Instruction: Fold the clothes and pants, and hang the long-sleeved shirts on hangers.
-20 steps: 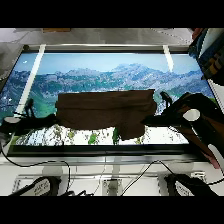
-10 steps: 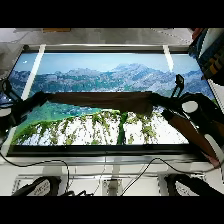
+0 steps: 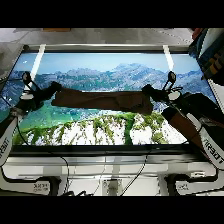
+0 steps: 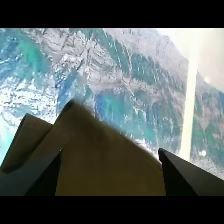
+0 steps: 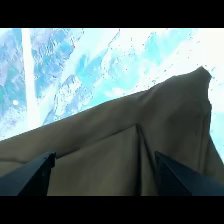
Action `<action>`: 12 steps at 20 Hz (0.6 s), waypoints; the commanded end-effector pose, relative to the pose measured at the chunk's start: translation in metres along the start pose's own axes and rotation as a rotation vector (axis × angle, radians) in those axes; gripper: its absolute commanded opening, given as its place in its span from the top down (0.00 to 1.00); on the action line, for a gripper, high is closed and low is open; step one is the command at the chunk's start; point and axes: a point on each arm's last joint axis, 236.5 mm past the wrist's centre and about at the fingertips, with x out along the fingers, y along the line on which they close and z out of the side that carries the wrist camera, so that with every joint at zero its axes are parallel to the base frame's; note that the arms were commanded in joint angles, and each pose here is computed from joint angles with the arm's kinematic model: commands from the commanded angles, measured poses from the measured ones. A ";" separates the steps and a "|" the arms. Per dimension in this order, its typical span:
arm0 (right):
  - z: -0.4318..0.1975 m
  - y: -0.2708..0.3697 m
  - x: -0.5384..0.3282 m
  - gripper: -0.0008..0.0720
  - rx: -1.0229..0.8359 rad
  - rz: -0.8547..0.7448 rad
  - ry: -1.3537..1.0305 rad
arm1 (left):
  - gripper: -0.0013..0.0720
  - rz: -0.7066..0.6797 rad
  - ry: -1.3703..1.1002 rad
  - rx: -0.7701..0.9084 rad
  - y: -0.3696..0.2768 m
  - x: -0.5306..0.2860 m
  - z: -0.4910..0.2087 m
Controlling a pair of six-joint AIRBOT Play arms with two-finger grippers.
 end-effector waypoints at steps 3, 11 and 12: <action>-0.026 -0.007 0.004 0.04 -0.090 -0.019 0.116 | 0.00 -0.029 0.118 -0.004 0.036 -0.018 -0.004; -0.038 -0.005 0.003 0.05 -0.091 -0.010 0.167 | 0.00 -0.032 0.480 -0.218 0.078 -0.025 -0.098; -0.040 -0.003 0.002 0.05 -0.085 -0.005 0.176 | 0.00 -0.048 0.466 -0.217 0.073 -0.017 -0.099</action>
